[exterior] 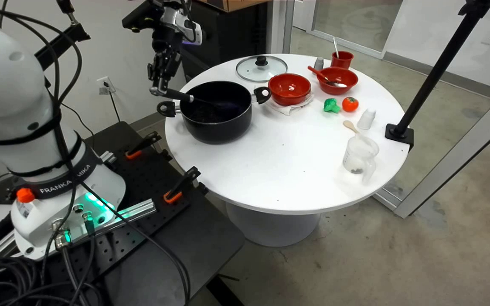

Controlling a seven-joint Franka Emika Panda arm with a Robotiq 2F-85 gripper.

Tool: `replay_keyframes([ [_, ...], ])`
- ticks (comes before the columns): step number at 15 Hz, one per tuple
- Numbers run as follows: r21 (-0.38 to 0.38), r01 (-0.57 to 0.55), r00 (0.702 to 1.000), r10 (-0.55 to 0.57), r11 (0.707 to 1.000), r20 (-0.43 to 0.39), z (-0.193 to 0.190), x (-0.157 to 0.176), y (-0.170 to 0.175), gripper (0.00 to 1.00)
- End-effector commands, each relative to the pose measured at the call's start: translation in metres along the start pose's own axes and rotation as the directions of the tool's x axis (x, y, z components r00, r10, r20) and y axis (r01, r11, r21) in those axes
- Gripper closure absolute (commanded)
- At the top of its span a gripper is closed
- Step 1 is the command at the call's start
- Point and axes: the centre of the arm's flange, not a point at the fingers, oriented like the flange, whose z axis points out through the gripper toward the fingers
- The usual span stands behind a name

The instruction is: Pick the cooking spoon and stir the pot

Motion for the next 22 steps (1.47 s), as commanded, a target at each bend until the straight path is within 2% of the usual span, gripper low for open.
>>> replay_keyframes([
  [1, -0.004, -0.006, 0.999, 0.006, 1.0, -0.036, -0.012, 0.001, -0.008, 0.92],
  [11, -0.085, 0.1, 0.995, -0.101, 0.991, -0.016, 0.015, -0.015, -0.048, 0.92],
  [17, -0.086, 0.114, 0.993, -0.111, 0.99, 0.046, 0.045, -0.018, -0.036, 0.92],
  [22, -0.046, 0.065, 0.996, -0.062, 0.997, 0.071, 0.048, -0.007, -0.012, 0.92],
])
